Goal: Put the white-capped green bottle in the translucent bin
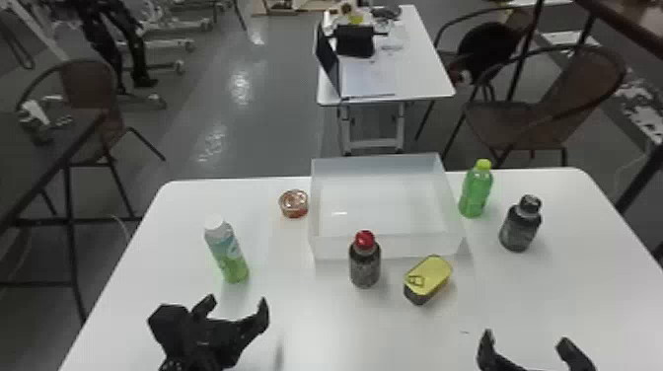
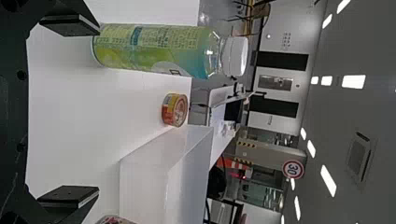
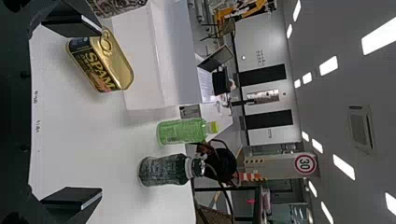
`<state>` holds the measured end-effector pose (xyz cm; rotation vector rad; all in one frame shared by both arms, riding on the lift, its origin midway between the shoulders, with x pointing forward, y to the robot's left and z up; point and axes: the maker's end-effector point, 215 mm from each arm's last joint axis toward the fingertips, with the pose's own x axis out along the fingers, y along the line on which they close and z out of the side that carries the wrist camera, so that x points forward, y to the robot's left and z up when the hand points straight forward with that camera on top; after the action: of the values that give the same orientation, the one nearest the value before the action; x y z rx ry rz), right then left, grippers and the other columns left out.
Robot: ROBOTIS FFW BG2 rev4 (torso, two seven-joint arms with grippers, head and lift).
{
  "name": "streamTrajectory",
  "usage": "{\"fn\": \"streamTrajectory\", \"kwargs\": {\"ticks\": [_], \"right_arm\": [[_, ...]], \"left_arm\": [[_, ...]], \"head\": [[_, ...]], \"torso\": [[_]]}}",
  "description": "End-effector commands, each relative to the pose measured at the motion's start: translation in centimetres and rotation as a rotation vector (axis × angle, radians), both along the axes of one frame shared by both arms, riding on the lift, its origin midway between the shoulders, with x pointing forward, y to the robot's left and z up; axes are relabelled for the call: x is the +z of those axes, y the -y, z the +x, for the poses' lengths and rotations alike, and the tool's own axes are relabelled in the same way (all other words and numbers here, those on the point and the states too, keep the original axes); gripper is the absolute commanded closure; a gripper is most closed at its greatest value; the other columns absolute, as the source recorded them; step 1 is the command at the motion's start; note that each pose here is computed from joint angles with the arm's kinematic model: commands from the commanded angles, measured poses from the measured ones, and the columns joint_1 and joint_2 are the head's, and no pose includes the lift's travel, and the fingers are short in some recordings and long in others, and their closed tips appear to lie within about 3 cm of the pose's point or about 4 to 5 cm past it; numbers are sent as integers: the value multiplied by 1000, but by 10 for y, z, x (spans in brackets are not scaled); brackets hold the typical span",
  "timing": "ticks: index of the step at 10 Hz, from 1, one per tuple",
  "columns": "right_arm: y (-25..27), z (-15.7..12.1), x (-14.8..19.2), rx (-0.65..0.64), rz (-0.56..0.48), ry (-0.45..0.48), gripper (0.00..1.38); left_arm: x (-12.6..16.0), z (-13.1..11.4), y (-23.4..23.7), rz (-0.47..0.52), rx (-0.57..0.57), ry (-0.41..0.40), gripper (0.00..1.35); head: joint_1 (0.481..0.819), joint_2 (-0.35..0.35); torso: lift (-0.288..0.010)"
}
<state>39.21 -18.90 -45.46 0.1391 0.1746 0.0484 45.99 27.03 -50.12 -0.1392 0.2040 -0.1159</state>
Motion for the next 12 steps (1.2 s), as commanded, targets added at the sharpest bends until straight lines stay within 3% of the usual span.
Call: {"fn": "streamTrajectory", "kwargs": {"ticks": [1, 5, 8, 10, 11, 12], "right_arm": [[0, 1, 0, -1, 3, 1, 91], [-6, 4, -4, -3, 25, -5, 91], [-9, 10, -3, 11, 34, 1, 91], [-14, 12, -4, 16, 43, 1, 88], [-15, 12, -5, 14, 46, 1, 88], [-16, 12, -5, 13, 47, 0, 88]], "left_arm": [[-4, 27, -8, 7, -12, -13, 104], [-12, 84, -34, 57, -28, -56, 98], [-26, 110, -57, 111, -22, -117, 98], [-18, 121, -75, 155, -20, -114, 104], [-19, 120, -86, 172, -7, -120, 142], [-25, 115, -94, 154, 16, -130, 381]], "head": [[695, 108], [695, 129], [695, 150], [695, 165], [695, 177], [695, 189]], "torso": [[-25], [-25], [-25], [-25], [-25], [-25]]}}
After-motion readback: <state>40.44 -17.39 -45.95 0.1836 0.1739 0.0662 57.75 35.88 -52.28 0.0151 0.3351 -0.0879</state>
